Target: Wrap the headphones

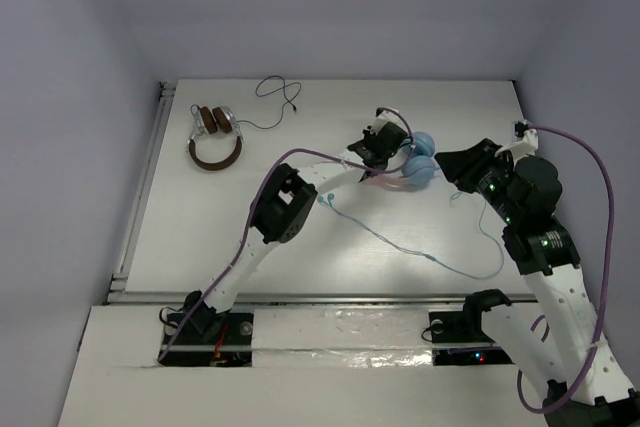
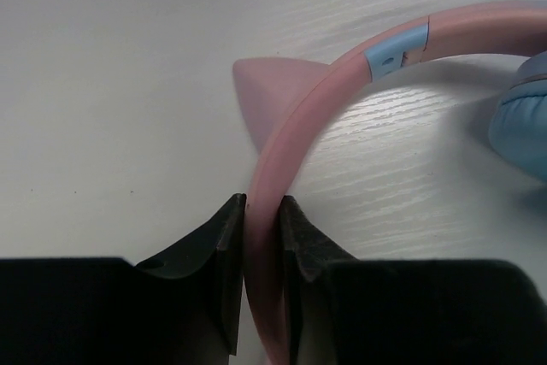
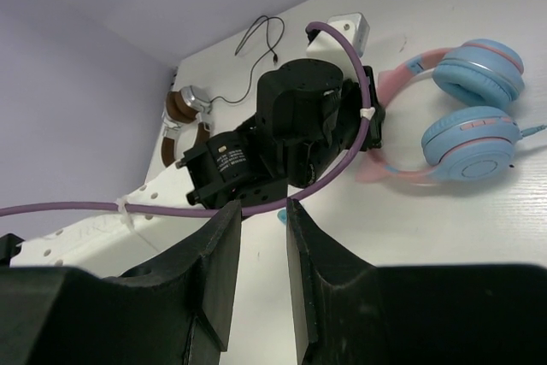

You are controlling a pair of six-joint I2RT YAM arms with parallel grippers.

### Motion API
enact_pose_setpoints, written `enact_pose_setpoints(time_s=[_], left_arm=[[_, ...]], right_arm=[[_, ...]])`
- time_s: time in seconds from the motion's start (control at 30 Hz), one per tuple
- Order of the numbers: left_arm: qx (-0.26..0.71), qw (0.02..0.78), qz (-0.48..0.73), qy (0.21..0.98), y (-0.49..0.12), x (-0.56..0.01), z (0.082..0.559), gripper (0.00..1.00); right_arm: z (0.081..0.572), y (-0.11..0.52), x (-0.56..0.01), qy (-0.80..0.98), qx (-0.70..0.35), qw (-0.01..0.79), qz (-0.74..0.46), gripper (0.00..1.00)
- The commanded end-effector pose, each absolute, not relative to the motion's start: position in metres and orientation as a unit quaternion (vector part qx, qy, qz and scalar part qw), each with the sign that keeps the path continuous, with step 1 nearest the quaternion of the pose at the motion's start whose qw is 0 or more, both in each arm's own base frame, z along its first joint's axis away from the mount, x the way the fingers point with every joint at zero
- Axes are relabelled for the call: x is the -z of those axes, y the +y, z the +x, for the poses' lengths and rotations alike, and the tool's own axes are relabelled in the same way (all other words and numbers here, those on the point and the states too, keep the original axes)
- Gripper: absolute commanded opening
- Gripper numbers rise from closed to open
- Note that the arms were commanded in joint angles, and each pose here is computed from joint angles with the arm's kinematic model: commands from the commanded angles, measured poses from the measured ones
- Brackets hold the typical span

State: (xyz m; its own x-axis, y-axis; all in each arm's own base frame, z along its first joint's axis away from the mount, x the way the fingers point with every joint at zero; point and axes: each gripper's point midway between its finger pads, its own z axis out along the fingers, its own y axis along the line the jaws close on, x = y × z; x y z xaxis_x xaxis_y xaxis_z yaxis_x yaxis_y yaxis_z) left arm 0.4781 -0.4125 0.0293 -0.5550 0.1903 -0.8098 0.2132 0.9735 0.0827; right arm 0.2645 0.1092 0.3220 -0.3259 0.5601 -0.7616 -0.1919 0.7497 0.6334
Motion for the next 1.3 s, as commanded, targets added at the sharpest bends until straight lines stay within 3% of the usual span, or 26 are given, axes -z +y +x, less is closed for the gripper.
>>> enact_pose_setpoints(time_s=[0.0, 0.07, 0.1, 0.13, 0.17, 0.2, 0.23, 0.43, 0.53, 0.57, 0.67, 0.77, 0.93, 1.27], left_arm=[[-0.002, 0.431, 0.125, 0.894, -0.394, -0.020, 0.464, 0.00], [0.026, 0.445, 0.121, 0.887, -0.394, -0.052, 0.464, 0.00], [0.031, 0.440, 0.121, 0.889, -0.387, -0.059, 0.464, 0.00], [0.051, 0.448, 0.116, 0.885, -0.384, -0.094, 0.462, 0.00], [0.071, 0.452, 0.116, 0.882, -0.382, -0.114, 0.461, 0.00], [0.077, 0.454, 0.110, 0.881, -0.369, -0.127, 0.464, 0.00], [0.105, 0.473, 0.107, 0.868, -0.362, -0.171, 0.462, 0.00], [0.130, 0.503, 0.069, 0.852, -0.275, -0.288, 0.461, 0.00], [0.141, 0.532, 0.065, 0.832, -0.241, -0.350, 0.455, 0.00], [0.144, 0.524, 0.064, 0.837, -0.225, -0.356, 0.452, 0.00], [0.162, 0.545, 0.059, 0.821, -0.198, -0.397, 0.437, 0.00], [0.203, 0.555, 0.058, 0.804, -0.190, -0.421, 0.422, 0.00], [0.242, 0.567, 0.057, 0.785, -0.185, -0.450, 0.415, 0.00], [0.298, 0.583, 0.059, 0.753, -0.184, -0.483, 0.413, 0.00]], right_arm=[[0.266, 0.112, -0.332, 0.729, -0.338, 0.584, 0.112, 0.34], [0.268, 0.111, -0.329, 0.730, -0.336, 0.584, 0.114, 0.33], [0.269, 0.112, -0.323, 0.733, -0.335, 0.581, 0.115, 0.28], [0.272, 0.113, -0.319, 0.736, -0.335, 0.577, 0.115, 0.19], [0.274, 0.114, -0.318, 0.734, -0.338, 0.578, 0.112, 0.03], [0.277, 0.116, -0.312, 0.737, -0.338, 0.575, 0.111, 0.00], [0.279, 0.118, -0.311, 0.738, -0.341, 0.573, 0.109, 0.00], [0.295, 0.137, -0.339, 0.716, -0.369, 0.592, 0.044, 0.00], [0.305, 0.143, -0.355, 0.704, -0.368, 0.608, 0.016, 0.11], [0.306, 0.149, -0.373, 0.682, -0.383, 0.622, -0.008, 0.26], [0.315, 0.162, -0.382, 0.669, -0.395, 0.628, -0.055, 0.56], [0.329, 0.171, -0.370, 0.676, -0.375, 0.625, -0.112, 0.72], [0.328, 0.200, -0.347, 0.665, -0.413, 0.580, -0.224, 0.79], [0.333, 0.223, -0.274, 0.685, -0.465, 0.496, -0.261, 0.77]])
